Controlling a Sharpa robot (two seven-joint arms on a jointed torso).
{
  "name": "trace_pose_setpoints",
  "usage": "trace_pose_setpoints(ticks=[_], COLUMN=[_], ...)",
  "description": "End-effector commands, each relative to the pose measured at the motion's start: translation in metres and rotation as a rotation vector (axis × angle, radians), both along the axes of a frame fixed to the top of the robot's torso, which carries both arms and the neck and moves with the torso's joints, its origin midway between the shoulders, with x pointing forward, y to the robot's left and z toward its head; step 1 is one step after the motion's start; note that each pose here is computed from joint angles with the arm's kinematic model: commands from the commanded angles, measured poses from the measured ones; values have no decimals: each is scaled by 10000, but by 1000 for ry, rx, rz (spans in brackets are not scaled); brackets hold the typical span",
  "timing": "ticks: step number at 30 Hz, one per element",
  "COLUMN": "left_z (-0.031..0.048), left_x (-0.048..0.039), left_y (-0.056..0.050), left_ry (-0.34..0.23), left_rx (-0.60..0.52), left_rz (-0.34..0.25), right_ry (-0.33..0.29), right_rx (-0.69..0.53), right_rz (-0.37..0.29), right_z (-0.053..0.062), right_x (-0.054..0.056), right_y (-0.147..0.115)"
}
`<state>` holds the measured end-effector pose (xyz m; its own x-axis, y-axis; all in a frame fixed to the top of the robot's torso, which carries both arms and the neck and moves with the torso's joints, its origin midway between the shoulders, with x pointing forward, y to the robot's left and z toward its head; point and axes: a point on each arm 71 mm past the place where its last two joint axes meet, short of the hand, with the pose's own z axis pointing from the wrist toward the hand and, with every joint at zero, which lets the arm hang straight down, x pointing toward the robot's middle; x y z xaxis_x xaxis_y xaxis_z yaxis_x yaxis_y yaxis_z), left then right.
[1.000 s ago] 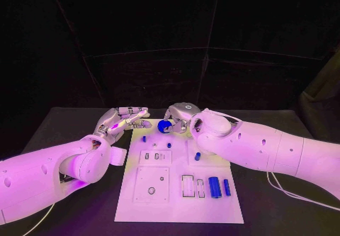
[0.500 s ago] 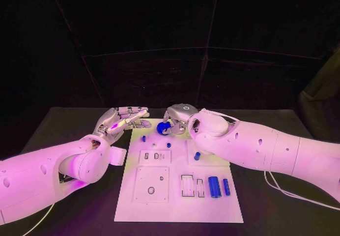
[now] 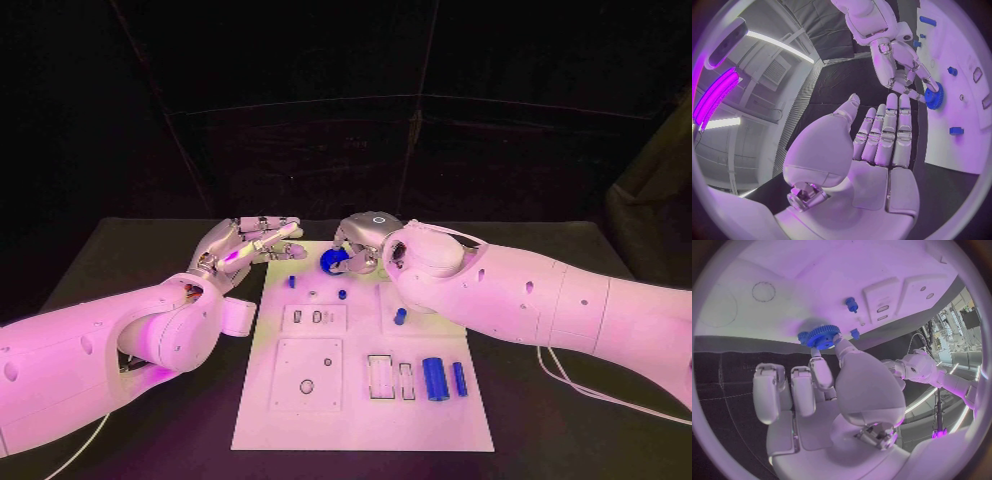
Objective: Assemble the parts on the task board
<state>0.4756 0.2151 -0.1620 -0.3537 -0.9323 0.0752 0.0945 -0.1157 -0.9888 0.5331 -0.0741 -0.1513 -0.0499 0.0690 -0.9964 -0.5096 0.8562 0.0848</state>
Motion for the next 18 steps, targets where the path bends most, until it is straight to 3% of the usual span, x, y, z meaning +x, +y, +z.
trace_pose_setpoints(ticks=[1,18], left_z=[15,13], left_x=[-3,0], left_y=[-14,-2], left_ry=[-5,-4], left_rx=[-3,-1], left_rz=[-13,-10], right_ry=[14,19], right_rx=[-36,-30], right_rz=[-6,2], right_z=[-20,-16], right_x=[1,-20], right_y=[-11,-23])
